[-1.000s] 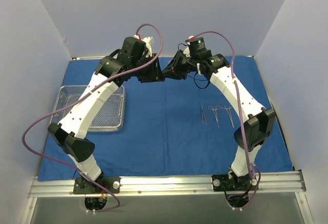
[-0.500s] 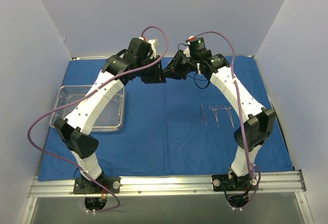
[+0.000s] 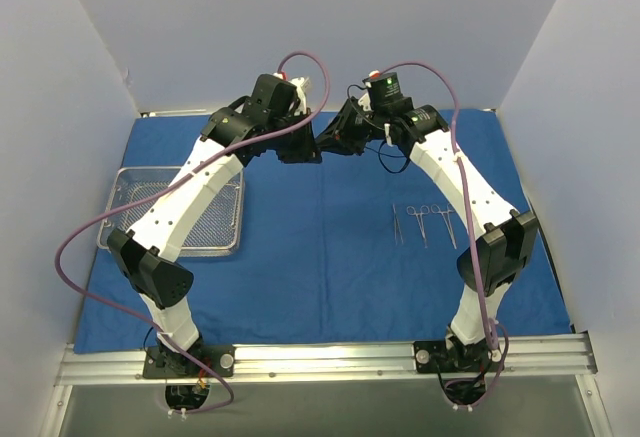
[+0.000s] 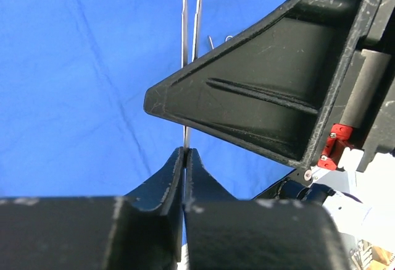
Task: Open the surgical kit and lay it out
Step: Place the medical item in the surgical kit.
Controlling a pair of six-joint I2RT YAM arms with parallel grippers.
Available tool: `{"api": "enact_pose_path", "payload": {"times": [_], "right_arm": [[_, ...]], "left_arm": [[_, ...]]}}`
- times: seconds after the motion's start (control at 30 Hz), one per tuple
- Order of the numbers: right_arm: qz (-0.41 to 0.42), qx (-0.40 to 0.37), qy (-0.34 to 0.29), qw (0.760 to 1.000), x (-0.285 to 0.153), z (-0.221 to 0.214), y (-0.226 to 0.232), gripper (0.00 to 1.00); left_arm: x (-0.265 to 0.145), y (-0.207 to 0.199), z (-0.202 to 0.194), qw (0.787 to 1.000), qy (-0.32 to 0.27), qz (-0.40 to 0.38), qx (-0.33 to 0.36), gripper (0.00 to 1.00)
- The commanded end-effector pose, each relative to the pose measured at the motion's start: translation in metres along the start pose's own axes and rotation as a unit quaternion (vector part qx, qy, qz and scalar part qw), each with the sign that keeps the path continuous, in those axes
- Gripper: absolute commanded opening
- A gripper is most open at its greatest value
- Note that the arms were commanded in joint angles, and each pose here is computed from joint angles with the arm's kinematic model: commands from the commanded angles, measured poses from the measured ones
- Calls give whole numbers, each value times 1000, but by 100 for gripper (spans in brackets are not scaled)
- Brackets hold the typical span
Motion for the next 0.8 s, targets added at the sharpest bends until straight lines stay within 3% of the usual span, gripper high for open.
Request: {"api": "enact_pose_path", "payload": {"times": [0.0, 0.13, 0.23, 0.4, 0.5, 0.63, 0.77], "right_arm": [[46, -14, 2, 999, -24, -10, 20, 13], [46, -21, 1, 999, -27, -5, 17, 39], [47, -38, 6, 998, -33, 10, 6, 47], [47, -120, 34, 991, -48, 23, -14, 50], [80, -215, 55, 972, -58, 19, -15, 50], [141, -382, 88, 909, -66, -8, -1, 49], [204, -474, 133, 846, -61, -58, 18, 49]], "left_arm": [[-8, -4, 13, 999, -30, -7, 21, 2], [-22, -2, 10, 999, -33, -14, 31, 2], [-37, 8, -3, 999, -22, -12, 34, 2], [-58, 30, -30, 997, 8, -76, 5, 2], [-67, 37, -51, 992, 27, -121, 8, 2], [-76, 33, -80, 981, 91, -163, 44, 2], [-80, 24, -98, 971, 124, -192, 64, 2]]}}
Point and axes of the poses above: each gripper's point midway between its finger pads, its own x axis out along the fingers, its own y axis along the line the jaws close on, z = x × y, the point moved 9 cm from there along -x, back along the fingers, and after that the axes turned 11 degrees about x, right-handed, at the moved point
